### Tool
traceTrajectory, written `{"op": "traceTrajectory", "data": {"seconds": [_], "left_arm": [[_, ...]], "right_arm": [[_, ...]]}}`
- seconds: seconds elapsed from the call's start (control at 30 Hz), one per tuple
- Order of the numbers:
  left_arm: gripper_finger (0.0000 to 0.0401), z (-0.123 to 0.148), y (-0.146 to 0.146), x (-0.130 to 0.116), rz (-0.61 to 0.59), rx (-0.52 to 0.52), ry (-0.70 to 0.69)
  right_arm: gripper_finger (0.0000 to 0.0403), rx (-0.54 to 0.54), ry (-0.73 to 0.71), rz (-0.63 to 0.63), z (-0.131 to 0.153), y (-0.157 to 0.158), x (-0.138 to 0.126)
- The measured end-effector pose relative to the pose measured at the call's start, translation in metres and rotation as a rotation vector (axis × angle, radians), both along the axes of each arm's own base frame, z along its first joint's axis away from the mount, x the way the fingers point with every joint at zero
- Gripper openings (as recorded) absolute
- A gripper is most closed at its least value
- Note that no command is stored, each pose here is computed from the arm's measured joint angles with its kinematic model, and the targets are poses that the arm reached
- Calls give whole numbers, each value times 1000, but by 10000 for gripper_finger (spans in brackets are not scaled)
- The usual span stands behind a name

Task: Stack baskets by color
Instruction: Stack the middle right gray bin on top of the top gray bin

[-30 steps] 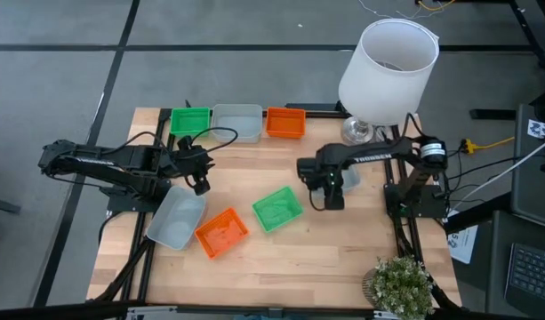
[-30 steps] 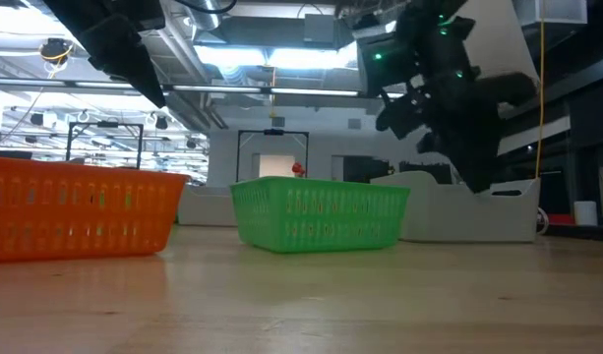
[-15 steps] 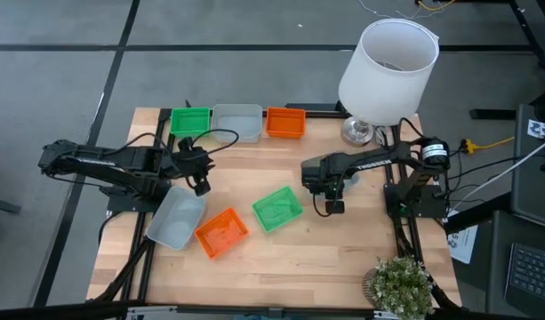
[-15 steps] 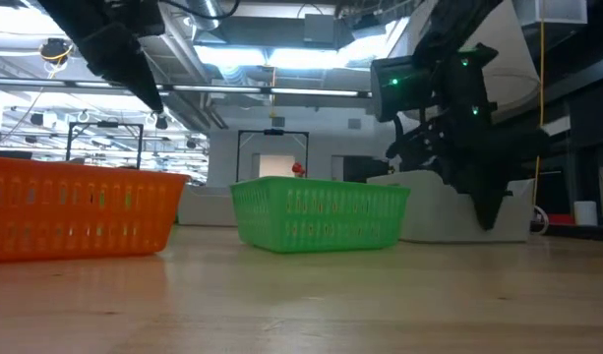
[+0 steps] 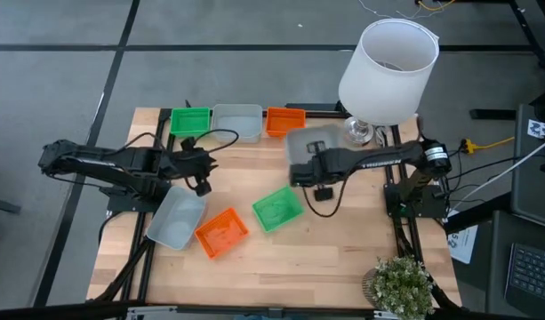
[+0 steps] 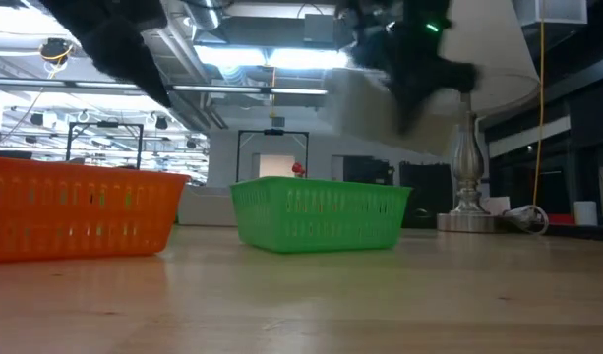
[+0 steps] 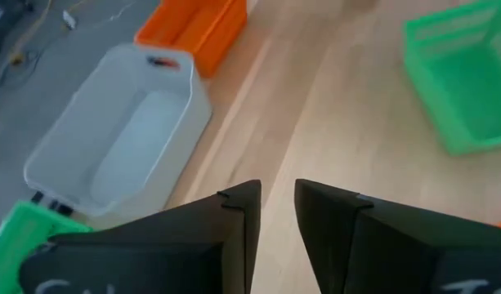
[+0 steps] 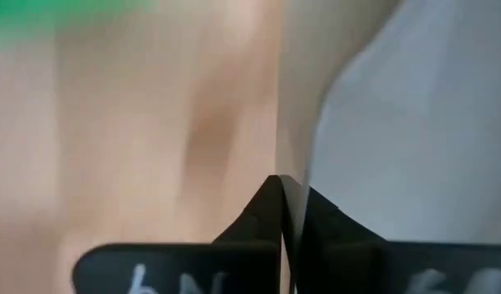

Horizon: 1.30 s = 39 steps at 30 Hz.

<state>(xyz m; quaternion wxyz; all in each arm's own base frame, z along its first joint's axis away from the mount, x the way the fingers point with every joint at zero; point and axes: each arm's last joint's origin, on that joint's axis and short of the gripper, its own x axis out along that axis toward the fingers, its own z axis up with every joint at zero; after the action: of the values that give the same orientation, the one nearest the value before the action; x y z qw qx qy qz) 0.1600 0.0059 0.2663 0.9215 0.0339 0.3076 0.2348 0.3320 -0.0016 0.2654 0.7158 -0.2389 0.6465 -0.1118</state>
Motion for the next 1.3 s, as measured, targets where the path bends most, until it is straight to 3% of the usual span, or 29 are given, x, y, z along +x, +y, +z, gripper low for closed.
{"op": "traceTrajectory", "data": {"seconds": [0.23, 0.37, 0.47, 0.6, 0.8, 0.97, 1.13, 1.3], "left_arm": [[70, 20, -11, -5, -71, -8, -101], [70, 21, -16, -8, -110, -12, -108], [70, 22, -19, -8, -127, -13, -111], [70, 22, -19, -9, -131, -12, -110], [70, 22, -19, -8, -129, -11, -108], [70, 21, -19, -9, -130, -10, -96], [70, 20, -19, -9, -131, -10, -94], [70, 20, -19, -9, -131, -10, -94]], "right_arm": [[1, -106, -633, 176, 56, -57, 58], [1, -34, -1005, 278, 79, -112, 69], [1, 40, -1151, 259, 84, -150, 76], [0, 135, -1153, 221, 88, -186, 98], [0, 269, -962, 135, 84, -212, 130], [0, 405, -874, 146, 38, -217, 137], [0, 436, -814, 127, 9, -220, 138], [0, 450, -789, 113, -2, -221, 139]]}}
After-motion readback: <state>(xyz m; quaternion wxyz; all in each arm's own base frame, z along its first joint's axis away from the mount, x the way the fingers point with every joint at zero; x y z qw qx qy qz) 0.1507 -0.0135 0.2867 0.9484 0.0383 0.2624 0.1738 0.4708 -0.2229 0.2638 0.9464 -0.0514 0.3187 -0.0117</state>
